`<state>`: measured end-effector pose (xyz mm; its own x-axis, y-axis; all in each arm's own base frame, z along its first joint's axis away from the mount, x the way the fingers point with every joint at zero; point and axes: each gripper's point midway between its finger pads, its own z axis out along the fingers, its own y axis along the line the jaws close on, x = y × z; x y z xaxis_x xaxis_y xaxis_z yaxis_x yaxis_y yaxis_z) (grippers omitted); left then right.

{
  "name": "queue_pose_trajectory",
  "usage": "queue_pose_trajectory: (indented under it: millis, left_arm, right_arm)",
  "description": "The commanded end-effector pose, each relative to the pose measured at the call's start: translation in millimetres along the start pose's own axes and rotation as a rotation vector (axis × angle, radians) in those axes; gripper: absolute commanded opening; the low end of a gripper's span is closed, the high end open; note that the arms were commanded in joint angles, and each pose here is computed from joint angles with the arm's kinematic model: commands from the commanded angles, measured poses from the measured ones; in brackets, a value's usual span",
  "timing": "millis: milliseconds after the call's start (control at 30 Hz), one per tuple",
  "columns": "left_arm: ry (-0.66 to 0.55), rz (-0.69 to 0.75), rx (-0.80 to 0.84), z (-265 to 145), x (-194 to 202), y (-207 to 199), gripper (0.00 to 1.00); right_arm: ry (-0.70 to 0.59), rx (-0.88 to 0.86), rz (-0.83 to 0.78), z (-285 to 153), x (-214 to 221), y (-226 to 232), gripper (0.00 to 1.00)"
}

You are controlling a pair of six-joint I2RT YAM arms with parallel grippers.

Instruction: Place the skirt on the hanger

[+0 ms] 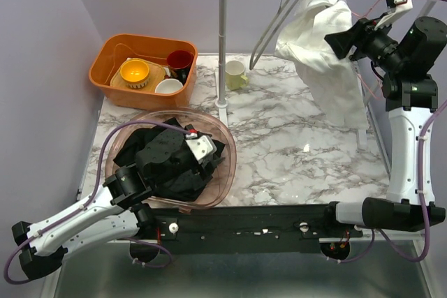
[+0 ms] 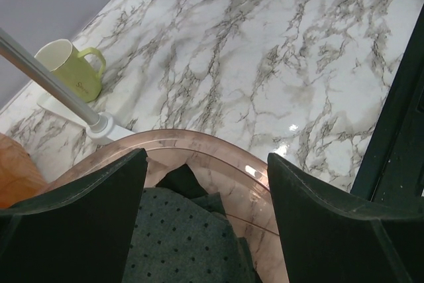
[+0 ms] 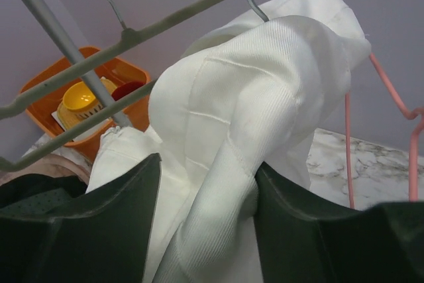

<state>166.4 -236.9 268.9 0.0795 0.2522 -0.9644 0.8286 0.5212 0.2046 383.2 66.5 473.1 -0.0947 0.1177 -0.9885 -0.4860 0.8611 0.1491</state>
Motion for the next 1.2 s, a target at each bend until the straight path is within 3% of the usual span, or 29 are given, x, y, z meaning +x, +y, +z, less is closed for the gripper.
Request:
queue_pose_trajectory:
  millis: [0, 333, 367, 667, 833, 1033, 1167]
  left_arm:
    - [-0.039, -0.053, -0.004, -2.8, -8.1, 1.5, 0.86]
    - [-0.044, -0.111, -0.036, -4.4, -8.1, 8.7, 0.89]
    - [-0.047, -0.120, -0.047, -4.4, -8.7, 11.3, 0.90]
    - [-0.051, -0.290, -0.146, -2.8, -8.0, 26.8, 0.97]
    - [-0.013, -0.418, -0.218, -4.6, 7.7, 31.5, 0.99]
    - [0.010, -0.595, -0.281, -9.5, 29.3, 29.5, 0.99]
    - [0.063, -0.640, -0.300, -7.7, 43.3, 26.7, 0.99]
  right_arm:
    - [-0.022, -0.010, -0.052, -18.9, -11.1, 13.3, 0.74]
    - [-0.039, -0.002, -0.102, -34.9, -23.6, 23.9, 0.82]
    - [-0.038, 0.006, -0.106, -38.4, -24.8, 24.7, 0.93]
    - [-0.090, 0.028, -0.232, -88.9, -41.4, 56.3, 0.95]
    - [-0.068, -0.027, -0.263, -115.0, -18.4, 81.1, 0.96]
    - [0.011, -0.116, -0.323, -148.8, 41.3, 108.4, 0.96]
    - [0.080, -0.150, -0.343, -167.3, 83.6, 118.0, 0.96]
